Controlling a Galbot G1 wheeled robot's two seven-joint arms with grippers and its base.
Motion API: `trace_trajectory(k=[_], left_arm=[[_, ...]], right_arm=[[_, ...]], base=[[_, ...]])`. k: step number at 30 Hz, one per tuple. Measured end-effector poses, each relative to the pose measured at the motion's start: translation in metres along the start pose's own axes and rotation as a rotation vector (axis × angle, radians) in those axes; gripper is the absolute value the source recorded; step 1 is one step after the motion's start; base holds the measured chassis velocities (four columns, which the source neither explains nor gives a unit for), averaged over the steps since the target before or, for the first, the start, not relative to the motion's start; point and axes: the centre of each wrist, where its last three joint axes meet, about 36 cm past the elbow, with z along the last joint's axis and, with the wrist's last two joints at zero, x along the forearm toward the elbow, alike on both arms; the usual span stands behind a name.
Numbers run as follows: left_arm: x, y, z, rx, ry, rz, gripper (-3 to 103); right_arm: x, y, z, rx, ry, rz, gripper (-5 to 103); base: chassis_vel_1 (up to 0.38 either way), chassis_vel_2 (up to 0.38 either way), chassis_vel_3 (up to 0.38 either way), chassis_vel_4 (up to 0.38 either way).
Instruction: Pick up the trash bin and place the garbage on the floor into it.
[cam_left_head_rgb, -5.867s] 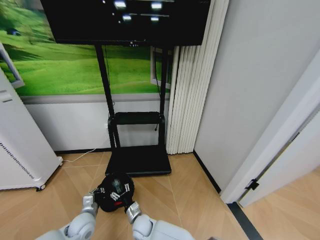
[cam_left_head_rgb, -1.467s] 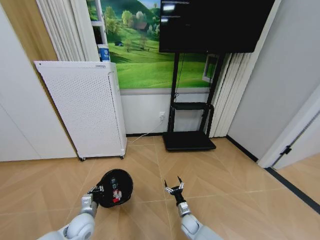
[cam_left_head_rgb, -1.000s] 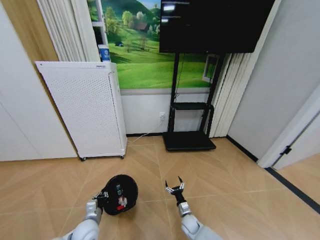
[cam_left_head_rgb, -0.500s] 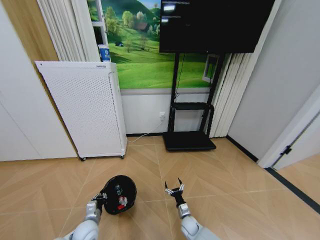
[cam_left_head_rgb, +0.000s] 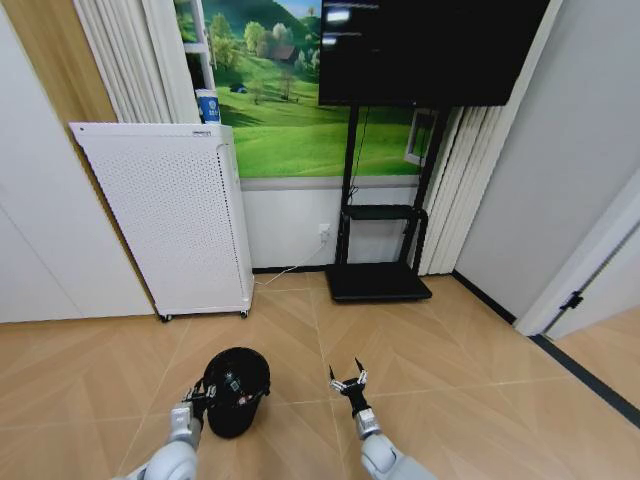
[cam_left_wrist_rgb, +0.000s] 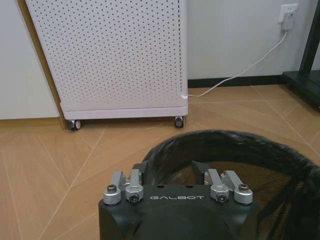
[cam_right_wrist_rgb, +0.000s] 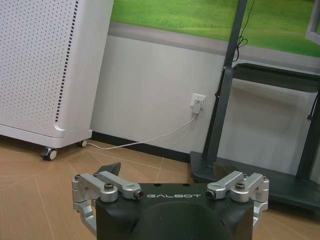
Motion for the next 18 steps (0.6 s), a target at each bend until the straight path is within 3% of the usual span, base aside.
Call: trace_trajectory(k=[4, 10, 15, 18], left_arm=[[0.003, 0.000, -0.006, 0.003, -0.011, 0.009, 59], [0.016, 0.001, -0.034, 0.005, -0.031, 0.037, 86], [0.013, 0.009, -0.049, -0.026, -0.054, 0.031, 96], [0.015, 0.015, -0.063, -0.058, -0.093, 0.046, 100]], right_arm=[[-0.001, -0.001, -0.002, -0.002, -0.006, 0.002, 100], [0.008, -0.014, -0.004, 0.001, 0.001, 0.042, 100], [0.010, -0.026, -0.011, 0.006, 0.019, 0.081, 100], [0.010, -0.056, -0.019, 0.025, 0.011, 0.138, 100]], base=[[0.000, 0.000, 0.000, 0.000], [0.000, 0.000, 0.000, 0.000], [0.000, 0.000, 0.000, 0.000], [0.000, 0.000, 0.000, 0.000]])
